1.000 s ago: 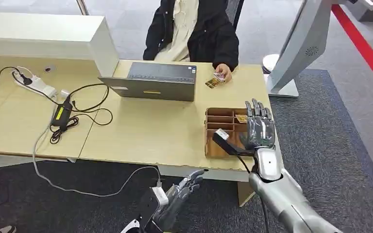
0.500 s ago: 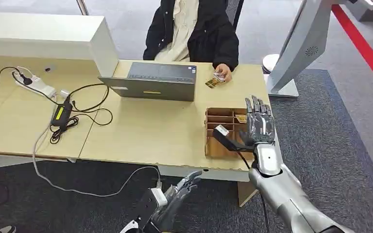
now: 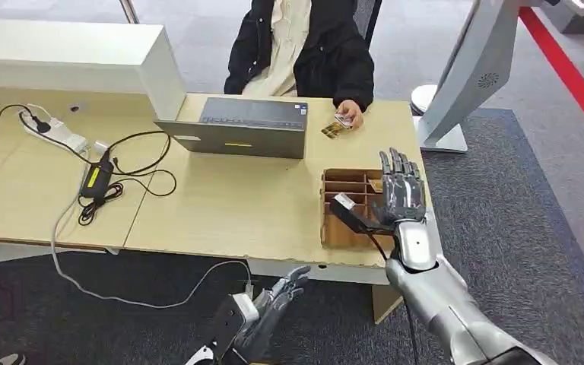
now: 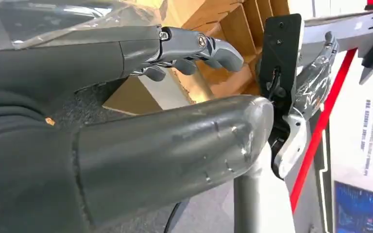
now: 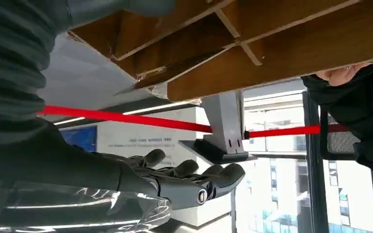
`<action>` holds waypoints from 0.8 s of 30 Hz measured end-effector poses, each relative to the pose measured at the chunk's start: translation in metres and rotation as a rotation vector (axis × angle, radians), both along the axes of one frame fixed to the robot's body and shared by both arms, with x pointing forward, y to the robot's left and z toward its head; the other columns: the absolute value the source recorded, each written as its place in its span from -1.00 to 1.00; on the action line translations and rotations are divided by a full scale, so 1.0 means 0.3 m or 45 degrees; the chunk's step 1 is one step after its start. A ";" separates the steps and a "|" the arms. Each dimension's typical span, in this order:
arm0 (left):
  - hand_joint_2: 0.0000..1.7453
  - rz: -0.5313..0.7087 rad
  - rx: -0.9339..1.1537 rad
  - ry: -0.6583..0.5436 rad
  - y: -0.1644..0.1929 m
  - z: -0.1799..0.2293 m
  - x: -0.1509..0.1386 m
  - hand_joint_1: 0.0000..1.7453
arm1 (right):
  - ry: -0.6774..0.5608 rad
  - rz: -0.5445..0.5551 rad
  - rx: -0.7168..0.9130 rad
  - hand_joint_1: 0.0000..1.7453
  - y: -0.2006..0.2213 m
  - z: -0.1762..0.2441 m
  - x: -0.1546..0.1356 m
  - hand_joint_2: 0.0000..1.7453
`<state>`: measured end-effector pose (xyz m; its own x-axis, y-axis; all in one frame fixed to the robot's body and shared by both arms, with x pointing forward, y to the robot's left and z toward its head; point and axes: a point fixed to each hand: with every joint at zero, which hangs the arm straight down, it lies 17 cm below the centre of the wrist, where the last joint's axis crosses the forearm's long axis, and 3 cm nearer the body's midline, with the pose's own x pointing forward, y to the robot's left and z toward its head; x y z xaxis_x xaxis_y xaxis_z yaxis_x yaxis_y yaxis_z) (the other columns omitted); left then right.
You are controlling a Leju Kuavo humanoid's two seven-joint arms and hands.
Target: Pass the card to the sensor for recognition and then transmit it.
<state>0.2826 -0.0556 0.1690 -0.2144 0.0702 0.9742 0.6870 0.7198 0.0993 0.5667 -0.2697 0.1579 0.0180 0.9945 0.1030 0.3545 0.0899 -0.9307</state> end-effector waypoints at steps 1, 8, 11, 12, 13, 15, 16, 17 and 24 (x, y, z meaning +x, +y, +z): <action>-1.00 0.001 0.000 0.001 0.001 0.000 0.000 -1.00 | 0.002 0.000 0.005 1.00 0.001 0.000 0.002 1.00; -1.00 0.033 -0.005 0.000 0.015 0.004 0.010 -1.00 | 0.014 0.007 0.043 1.00 0.020 0.007 0.021 1.00; -1.00 0.045 -0.004 0.000 0.022 0.003 0.012 -1.00 | 0.023 -0.001 0.056 1.00 0.017 0.004 0.026 1.00; -1.00 0.048 -0.004 0.001 0.025 0.003 0.012 -1.00 | 0.026 -0.008 0.065 1.00 0.013 0.002 0.027 1.00; -1.00 0.052 -0.002 0.002 0.027 0.001 0.013 -1.00 | 0.028 -0.019 0.073 1.00 0.006 0.002 0.029 1.00; -1.00 0.060 -0.001 0.007 0.031 -0.002 0.014 -1.00 | 0.027 -0.028 0.077 1.00 -0.001 0.008 0.034 1.00; -1.00 0.063 -0.001 0.007 0.034 -0.001 0.014 -1.00 | 0.029 -0.036 0.082 1.00 -0.007 0.006 0.035 1.00; -1.00 0.063 -0.001 0.007 0.036 -0.002 0.013 -1.00 | 0.031 -0.041 0.087 1.00 -0.012 0.005 0.035 1.00; -1.00 0.063 0.002 0.012 0.041 -0.007 0.009 -1.00 | 0.032 -0.053 0.087 1.00 -0.028 0.003 0.036 1.00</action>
<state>0.2852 -0.0433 0.1669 -0.2081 0.0580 0.9764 0.6514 0.7529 0.0941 0.5774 -0.2781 0.1587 0.0624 0.9835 0.1696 0.3358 0.1394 -0.9316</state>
